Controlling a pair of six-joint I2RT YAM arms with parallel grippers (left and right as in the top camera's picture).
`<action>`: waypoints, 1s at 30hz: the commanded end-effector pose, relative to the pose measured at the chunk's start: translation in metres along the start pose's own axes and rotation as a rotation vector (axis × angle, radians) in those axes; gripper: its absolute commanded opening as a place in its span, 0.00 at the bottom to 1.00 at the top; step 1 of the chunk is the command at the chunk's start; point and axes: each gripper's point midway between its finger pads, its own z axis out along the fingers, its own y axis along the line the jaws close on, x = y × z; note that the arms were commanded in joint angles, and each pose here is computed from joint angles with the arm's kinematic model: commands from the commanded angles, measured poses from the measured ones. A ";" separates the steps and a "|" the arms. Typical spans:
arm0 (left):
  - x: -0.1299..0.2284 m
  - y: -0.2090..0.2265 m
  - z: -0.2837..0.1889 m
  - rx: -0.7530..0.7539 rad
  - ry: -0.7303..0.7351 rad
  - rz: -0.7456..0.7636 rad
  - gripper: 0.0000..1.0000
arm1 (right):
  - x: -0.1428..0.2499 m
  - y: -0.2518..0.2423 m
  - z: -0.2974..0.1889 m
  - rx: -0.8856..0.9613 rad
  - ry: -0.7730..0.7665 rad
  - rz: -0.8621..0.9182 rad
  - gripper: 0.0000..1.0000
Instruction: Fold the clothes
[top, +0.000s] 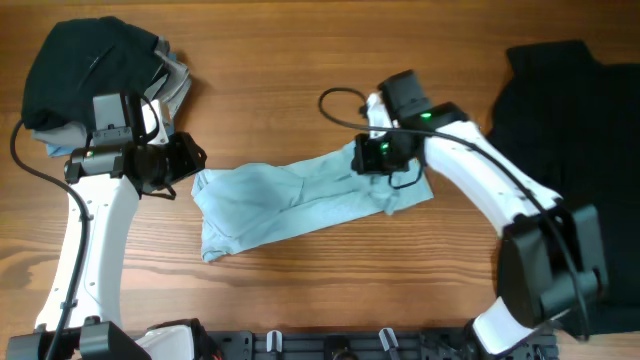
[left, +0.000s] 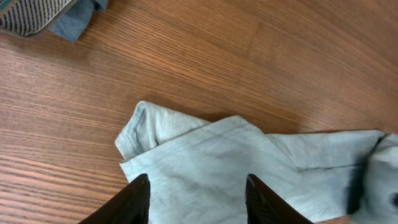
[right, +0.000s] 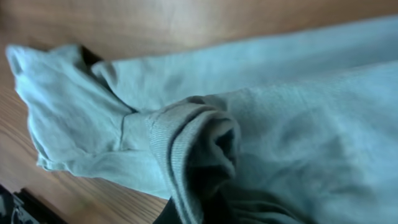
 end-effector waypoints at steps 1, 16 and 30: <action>-0.003 -0.002 -0.005 -0.004 -0.018 0.025 0.53 | -0.003 0.018 0.008 -0.070 0.012 0.006 0.66; 0.057 0.029 0.041 -0.056 0.156 -0.051 0.65 | -0.010 -0.015 -0.049 -0.142 -0.037 -0.121 0.61; 0.005 -0.010 -0.026 0.044 -0.080 0.018 0.73 | 0.029 0.014 0.065 0.179 0.136 -0.623 0.79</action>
